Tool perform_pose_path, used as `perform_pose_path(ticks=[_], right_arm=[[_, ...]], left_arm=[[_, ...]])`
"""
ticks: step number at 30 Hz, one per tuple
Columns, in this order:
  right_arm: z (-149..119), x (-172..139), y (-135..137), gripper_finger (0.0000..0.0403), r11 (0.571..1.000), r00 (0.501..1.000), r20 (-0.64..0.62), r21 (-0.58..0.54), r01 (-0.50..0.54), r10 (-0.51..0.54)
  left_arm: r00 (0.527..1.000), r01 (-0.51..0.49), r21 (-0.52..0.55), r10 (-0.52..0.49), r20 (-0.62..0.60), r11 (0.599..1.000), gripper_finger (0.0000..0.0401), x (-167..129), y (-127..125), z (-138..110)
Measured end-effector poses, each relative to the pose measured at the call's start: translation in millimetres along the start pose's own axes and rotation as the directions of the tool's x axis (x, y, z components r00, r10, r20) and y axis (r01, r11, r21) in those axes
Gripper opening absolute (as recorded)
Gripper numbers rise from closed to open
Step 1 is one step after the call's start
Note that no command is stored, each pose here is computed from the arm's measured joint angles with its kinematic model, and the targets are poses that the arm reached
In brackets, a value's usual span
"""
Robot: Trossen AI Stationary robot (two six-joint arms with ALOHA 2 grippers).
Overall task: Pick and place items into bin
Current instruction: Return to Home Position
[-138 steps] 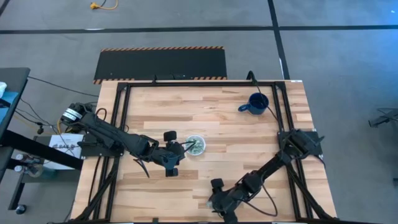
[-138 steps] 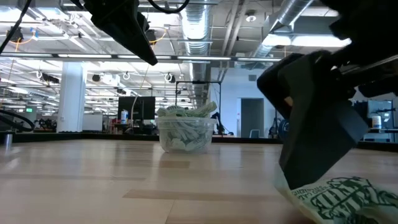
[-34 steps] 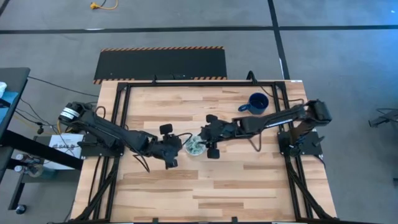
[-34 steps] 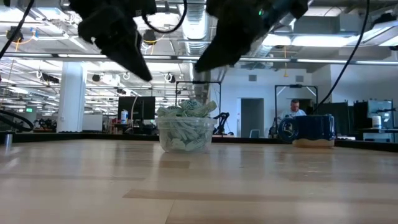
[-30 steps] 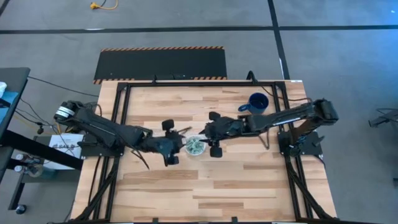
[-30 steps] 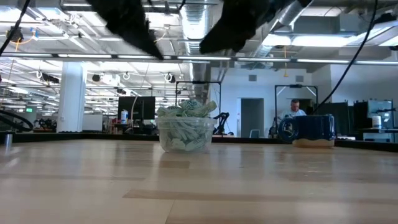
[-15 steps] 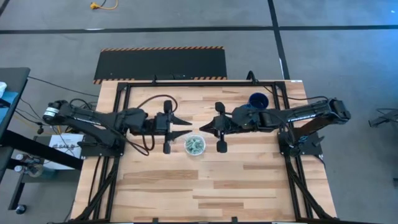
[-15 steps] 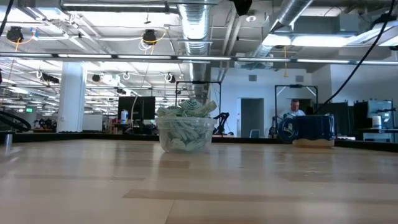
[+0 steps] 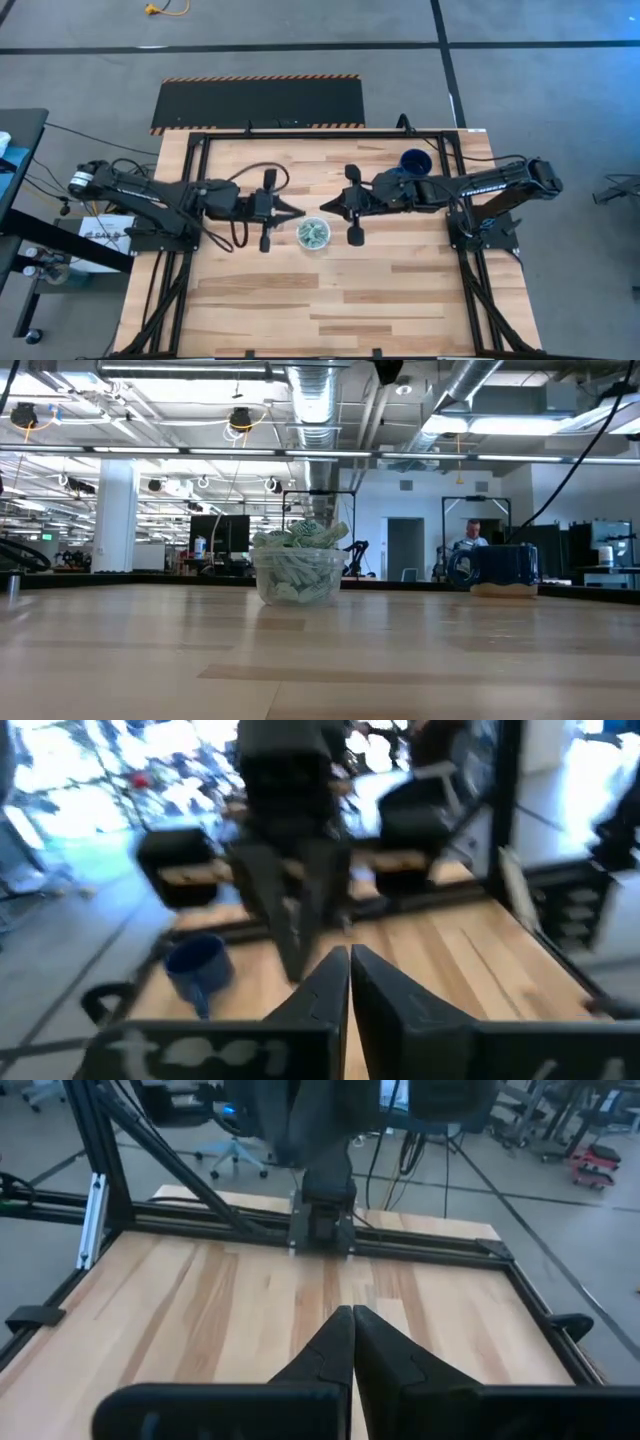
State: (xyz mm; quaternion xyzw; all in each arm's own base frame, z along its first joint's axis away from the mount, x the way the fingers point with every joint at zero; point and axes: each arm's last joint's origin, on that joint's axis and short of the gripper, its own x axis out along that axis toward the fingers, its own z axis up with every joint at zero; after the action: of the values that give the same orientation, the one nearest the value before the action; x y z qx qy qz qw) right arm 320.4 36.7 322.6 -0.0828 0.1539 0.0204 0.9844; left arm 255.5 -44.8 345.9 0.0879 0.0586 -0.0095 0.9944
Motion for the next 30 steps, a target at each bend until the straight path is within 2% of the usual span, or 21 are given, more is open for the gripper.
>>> perform_pose_path(ticks=[4, 9, 11, 15, 19, 27, 30], right_arm=[[-6, -1, 8, 0.0001, 0.999, 0.997, -0.065, -0.032, -0.032, 0.030], [-22, -6, 22, 0.0001, 0.992, 0.965, -0.244, -0.055, -0.110, 0.093], [-31, -10, 30, 0.0001, 0.979, 0.925, -0.339, -0.046, -0.197, 0.170], [-46, -23, 52, 0.0000, 0.929, 0.806, -0.500, -0.008, -0.370, 0.317], [-49, -31, 70, 0.0000, 0.892, 0.761, -0.542, -0.044, -0.449, 0.356], [-49, -41, 96, 0.0000, 0.782, 0.727, -0.550, -0.198, -0.591, 0.410], [-49, -42, 98, 0.0000, 0.764, 0.724, -0.551, -0.222, -0.606, 0.414]], left_arm=[[0.982, 0.155, 0.004, -0.154, -0.106, 0.988, 0.0002, -3, -15, -10], [0.911, 0.279, -0.081, -0.290, -0.294, 0.957, 0.0001, -12, -35, -28], [0.868, 0.330, -0.139, -0.358, -0.344, 0.934, 0.0000, -17, -43, -32], [0.789, 0.426, -0.214, -0.476, -0.389, 0.879, 0.0000, -21, -57, -38], [0.754, 0.470, -0.180, -0.499, -0.428, 0.864, 0.0000, -20, -67, -44], [0.662, 0.495, -0.158, -0.488, -0.568, 0.855, 0.0000, 0, -82, -73], [0.645, 0.490, -0.166, -0.483, -0.592, 0.856, 0.0000, 8, -86, -81]])
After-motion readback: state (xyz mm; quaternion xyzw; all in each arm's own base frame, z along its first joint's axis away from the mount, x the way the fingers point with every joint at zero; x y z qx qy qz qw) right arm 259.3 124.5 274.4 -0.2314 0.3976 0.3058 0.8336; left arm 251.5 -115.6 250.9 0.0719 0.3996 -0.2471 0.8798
